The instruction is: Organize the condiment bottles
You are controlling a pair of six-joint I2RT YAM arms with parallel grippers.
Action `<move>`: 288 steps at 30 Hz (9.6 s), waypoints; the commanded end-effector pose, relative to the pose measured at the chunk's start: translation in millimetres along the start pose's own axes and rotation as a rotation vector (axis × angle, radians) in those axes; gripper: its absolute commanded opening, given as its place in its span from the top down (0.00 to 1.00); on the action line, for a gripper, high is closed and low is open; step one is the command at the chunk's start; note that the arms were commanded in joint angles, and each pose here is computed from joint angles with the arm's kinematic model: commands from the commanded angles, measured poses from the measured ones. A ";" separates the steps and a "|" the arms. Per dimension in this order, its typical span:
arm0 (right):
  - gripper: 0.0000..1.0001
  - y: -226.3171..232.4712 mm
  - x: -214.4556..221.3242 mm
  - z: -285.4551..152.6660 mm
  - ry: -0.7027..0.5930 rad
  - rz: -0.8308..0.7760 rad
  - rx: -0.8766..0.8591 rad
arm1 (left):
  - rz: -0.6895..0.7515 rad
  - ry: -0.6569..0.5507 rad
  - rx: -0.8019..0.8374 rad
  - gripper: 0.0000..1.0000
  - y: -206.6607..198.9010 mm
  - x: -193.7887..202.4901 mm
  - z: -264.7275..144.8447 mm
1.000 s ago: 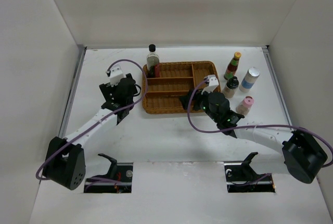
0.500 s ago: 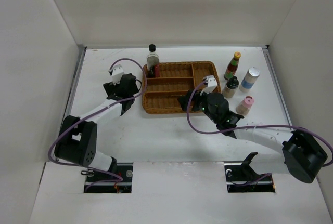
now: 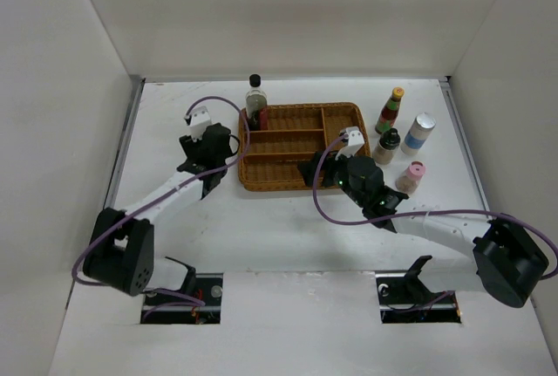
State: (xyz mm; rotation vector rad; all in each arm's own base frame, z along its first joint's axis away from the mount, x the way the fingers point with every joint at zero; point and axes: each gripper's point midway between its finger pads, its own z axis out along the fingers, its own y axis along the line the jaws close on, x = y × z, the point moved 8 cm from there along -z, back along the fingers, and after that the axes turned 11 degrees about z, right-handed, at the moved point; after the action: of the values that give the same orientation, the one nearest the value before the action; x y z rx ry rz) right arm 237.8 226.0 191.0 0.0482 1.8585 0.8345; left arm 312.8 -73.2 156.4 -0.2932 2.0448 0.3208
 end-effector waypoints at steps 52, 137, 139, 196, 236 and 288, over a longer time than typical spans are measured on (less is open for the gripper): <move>0.25 15.4 -26.2 -9.8 -0.101 0.016 -0.065 | -0.033 -0.361 0.280 0.00 -111.0 -79.6 -88.5; 0.75 23.8 -261.2 45.7 -0.441 -0.214 0.353 | -0.557 -0.386 0.256 0.00 30.2 77.4 -91.4; 0.75 48.4 -247.6 47.4 -0.415 -0.221 0.285 | -0.556 -0.383 0.246 0.00 30.9 78.1 -90.4; 0.19 165.3 -51.7 60.7 -0.150 -0.224 -0.047 | -0.582 -0.363 0.268 0.00 29.9 84.5 -90.1; 0.15 -200.1 -129.2 24.7 -0.182 0.052 0.836 | -0.544 -0.332 0.282 0.00 21.0 87.8 -87.5; 0.19 80.8 12.3 94.4 0.038 -0.135 0.167 | -0.556 -0.333 0.292 0.00 20.6 87.4 -87.8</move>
State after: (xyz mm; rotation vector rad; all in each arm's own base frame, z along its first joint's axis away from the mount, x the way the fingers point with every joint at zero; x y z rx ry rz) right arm 281.5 332.6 170.5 -0.0455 2.0307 0.5156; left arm 195.2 -92.2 123.2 -0.5493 1.5986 -0.2282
